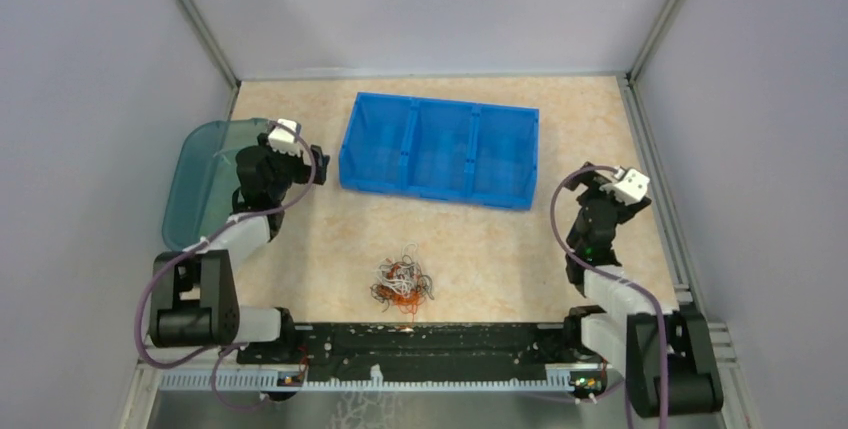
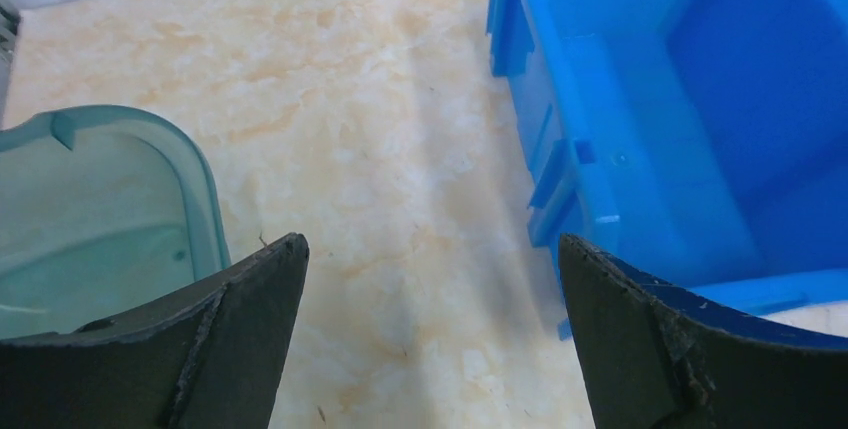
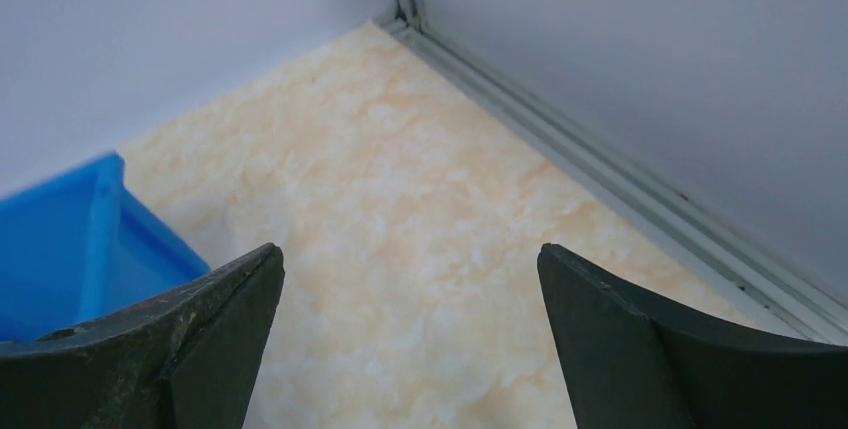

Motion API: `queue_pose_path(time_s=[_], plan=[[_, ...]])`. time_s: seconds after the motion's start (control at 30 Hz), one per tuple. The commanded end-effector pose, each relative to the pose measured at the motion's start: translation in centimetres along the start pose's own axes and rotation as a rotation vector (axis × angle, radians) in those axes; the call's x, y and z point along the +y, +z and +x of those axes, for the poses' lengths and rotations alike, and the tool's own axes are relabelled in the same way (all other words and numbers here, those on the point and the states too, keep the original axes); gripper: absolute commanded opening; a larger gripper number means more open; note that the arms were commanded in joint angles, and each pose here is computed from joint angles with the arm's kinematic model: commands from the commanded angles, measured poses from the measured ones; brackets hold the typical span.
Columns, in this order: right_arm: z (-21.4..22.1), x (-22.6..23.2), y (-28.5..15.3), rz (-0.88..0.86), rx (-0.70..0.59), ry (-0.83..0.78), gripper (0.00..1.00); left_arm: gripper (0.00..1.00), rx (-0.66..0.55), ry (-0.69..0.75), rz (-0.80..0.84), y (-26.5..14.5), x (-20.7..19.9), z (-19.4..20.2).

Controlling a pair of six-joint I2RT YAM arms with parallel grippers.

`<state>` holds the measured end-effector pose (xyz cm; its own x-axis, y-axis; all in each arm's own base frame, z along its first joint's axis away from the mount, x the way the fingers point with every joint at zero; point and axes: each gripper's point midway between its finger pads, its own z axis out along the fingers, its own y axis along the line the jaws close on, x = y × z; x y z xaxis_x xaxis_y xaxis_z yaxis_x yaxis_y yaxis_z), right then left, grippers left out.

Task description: Untangle the cables

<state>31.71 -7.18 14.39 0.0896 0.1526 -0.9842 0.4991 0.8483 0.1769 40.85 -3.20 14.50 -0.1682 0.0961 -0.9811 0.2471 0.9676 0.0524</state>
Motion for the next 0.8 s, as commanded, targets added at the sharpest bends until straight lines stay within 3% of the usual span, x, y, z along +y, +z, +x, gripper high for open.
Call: queue_pose_path(time_s=[0.0,0.2,0.33,0.5,0.57,0.67,0.77], plan=[[-3.4,-1.0,0.1,0.119,0.009,0.088,0.99,1.00,0.209,-0.057,0.112,-1.3,-1.8,1.3],[-5.0,2.9,0.5,0.021,0.255,0.049,0.99,1.00,0.371,-0.055,0.224,-2.9,-3.0,-0.6],[-5.0,4.9,0.7,-0.012,0.325,0.148,0.99,1.00,0.422,-0.041,0.293,-4.7,-4.0,-1.6],[-6.9,13.5,-3.6,-0.562,0.345,0.217,0.99,1.00,0.421,-0.018,0.393,-7.4,-5.8,-2.7],[-7.6,16.2,-6.0,-0.678,0.336,0.184,0.99,1.00,0.404,0.012,0.439,-8.5,-6.6,-2.9],[-7.1,20.8,-11.4,-0.887,0.360,0.073,0.97,1.00,0.374,0.063,0.525,-10.3,-8.0,-2.8],[-6.0,24.6,-17.7,-1.167,0.445,0.059,0.90,1.00,0.337,0.094,0.647,-12.2,-10.1,-2.1]])
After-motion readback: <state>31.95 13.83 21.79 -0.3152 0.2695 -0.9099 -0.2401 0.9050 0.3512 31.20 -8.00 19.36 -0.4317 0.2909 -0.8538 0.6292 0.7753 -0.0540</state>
